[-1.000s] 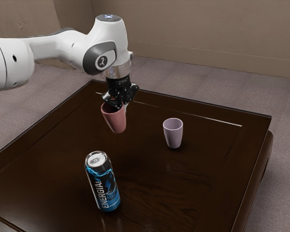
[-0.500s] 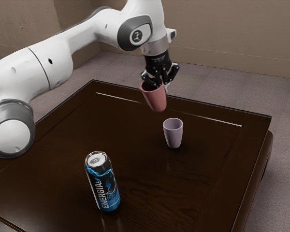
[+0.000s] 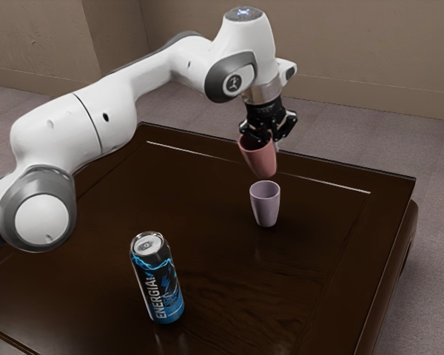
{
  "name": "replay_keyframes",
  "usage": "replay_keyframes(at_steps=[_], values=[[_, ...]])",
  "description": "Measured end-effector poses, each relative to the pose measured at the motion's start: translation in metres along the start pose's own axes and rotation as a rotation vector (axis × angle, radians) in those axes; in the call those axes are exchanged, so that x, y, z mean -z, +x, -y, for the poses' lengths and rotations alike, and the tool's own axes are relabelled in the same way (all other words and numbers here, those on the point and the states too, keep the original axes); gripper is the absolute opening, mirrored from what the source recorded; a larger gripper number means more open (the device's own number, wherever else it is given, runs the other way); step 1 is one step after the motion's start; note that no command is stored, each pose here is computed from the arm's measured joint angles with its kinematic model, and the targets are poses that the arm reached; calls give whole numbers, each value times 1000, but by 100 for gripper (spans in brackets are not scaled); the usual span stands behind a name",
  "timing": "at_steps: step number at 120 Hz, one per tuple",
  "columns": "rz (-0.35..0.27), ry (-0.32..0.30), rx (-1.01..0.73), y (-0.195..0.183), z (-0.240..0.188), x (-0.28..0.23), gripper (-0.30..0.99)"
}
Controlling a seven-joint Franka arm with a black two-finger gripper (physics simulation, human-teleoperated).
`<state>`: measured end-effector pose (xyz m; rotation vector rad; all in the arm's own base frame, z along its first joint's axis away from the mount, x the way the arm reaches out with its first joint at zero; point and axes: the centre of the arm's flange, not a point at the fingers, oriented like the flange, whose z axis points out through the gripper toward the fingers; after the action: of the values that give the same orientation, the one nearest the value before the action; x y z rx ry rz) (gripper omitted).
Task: Place the left cup onto the right cup
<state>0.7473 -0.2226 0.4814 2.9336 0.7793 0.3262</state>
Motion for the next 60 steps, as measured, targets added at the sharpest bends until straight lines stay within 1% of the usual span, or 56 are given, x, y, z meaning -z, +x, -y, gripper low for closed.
replay_keyframes(at_steps=[11, 30, 45, 60], values=[[-8, -6, -15, 2, 0, -5, -9], [4, -3, -29, 5, 2, -27, -9], [10, 9, -24, 11, 9, -35, -9], [26, 5, -32, 8, 8, -37, -9]])
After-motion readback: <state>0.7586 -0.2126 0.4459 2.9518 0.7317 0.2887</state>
